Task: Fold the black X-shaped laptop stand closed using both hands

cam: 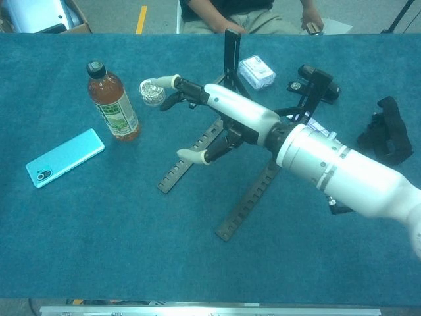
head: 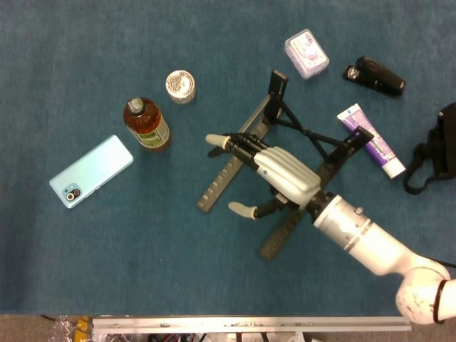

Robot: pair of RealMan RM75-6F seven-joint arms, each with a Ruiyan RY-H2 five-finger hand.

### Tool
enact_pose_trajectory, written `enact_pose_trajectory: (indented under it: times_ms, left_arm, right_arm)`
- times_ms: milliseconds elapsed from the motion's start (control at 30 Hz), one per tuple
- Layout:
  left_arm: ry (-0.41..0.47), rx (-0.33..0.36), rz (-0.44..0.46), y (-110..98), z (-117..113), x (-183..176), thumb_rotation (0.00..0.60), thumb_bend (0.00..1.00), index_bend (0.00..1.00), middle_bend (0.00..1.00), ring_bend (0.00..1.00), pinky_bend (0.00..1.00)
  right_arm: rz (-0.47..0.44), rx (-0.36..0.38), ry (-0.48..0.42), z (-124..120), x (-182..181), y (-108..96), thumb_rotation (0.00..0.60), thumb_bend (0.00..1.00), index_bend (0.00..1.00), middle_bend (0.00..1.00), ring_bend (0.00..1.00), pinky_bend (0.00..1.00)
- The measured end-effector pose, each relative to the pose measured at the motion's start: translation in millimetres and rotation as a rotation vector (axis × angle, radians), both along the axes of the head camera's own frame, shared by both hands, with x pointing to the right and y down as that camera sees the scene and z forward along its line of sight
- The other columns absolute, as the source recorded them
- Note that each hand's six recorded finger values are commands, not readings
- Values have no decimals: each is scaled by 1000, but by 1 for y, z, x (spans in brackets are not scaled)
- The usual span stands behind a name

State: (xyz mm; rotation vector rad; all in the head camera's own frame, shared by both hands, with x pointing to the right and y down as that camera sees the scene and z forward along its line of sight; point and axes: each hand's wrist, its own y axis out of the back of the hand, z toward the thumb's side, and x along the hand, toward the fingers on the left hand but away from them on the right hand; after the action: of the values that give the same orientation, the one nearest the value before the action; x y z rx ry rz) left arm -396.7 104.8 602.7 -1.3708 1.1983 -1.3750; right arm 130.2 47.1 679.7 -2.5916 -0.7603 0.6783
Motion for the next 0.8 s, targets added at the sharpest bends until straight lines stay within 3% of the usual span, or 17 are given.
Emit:
enact_pose_trajectory:
  times_ms: [400, 800]
  left_arm:
    - [1, -4, -6, 0, 2, -2, 600, 276, 185, 167, 144, 141]
    - [5, 0, -1, 0, 3, -1, 600, 276, 185, 167, 144, 141]
  right_arm:
    - [73, -20, 20, 23, -5, -25, 600, 256, 38, 210, 57, 57]
    - [105, -38, 79, 44, 9, -33, 600, 255, 38, 210, 51, 57]
